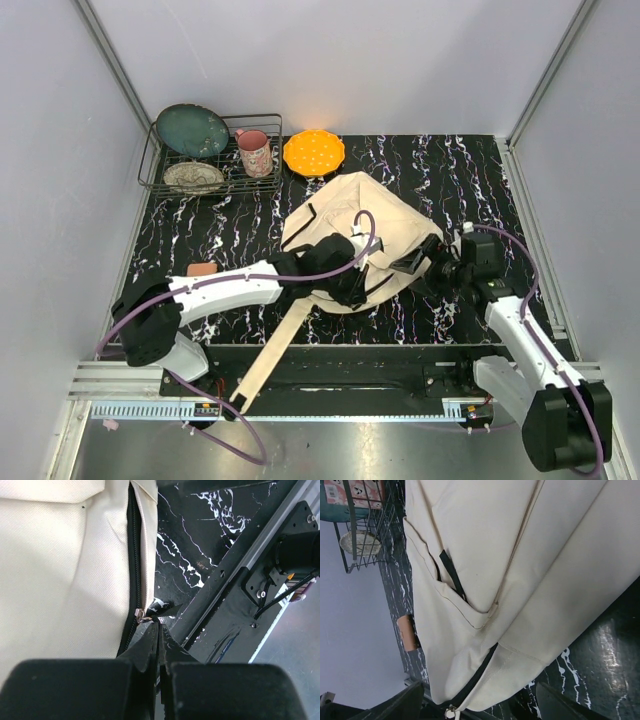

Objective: Pack the student bag
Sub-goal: Zip the student bag at the center of the board.

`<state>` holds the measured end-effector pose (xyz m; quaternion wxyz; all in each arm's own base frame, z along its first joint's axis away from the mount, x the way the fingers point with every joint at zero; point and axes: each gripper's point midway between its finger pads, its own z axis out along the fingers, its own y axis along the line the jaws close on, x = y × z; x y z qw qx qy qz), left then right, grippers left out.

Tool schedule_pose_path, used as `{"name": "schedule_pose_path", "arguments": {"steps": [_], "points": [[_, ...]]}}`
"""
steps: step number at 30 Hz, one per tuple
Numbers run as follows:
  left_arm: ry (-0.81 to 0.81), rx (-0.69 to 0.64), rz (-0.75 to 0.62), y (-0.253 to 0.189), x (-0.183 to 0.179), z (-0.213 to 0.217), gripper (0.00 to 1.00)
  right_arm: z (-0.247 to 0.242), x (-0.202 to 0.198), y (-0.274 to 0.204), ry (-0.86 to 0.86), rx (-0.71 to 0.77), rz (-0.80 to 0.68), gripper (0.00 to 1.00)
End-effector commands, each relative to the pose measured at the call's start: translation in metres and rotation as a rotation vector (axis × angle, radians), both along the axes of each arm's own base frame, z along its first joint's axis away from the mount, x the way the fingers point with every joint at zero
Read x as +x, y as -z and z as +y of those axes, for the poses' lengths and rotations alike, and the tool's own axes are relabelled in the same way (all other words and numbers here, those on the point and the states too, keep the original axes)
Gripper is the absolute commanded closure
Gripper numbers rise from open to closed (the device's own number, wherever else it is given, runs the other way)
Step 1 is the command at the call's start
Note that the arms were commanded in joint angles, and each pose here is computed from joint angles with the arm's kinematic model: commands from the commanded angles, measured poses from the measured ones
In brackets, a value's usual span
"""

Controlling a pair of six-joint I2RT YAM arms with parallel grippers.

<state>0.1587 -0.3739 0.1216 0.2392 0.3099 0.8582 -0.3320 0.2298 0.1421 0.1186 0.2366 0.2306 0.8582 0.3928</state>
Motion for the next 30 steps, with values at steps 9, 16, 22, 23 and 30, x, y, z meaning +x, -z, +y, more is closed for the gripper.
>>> {"name": "schedule_pose_path", "arguments": {"steps": [9,16,22,23,30], "points": [[0.116,-0.107,-0.041,-0.038,-0.017,-0.031,1.0,0.045,0.01,0.023,-0.012,0.027,0.076,0.11],[0.115,-0.101,-0.037,-0.035,-0.022,-0.027,1.0,0.044,0.045,0.024,0.01,-0.052,0.021,0.6],[0.059,-0.045,-0.05,-0.025,-0.019,-0.01,1.0,0.027,0.053,0.032,0.079,-0.139,0.008,1.0],[0.048,-0.035,-0.054,-0.023,-0.018,-0.007,1.0,0.022,0.052,0.031,0.096,-0.158,0.004,1.0],[-0.101,0.117,-0.067,0.021,-0.004,0.04,1.0,-0.019,0.07,0.018,0.198,-0.173,-0.033,1.0]]}}
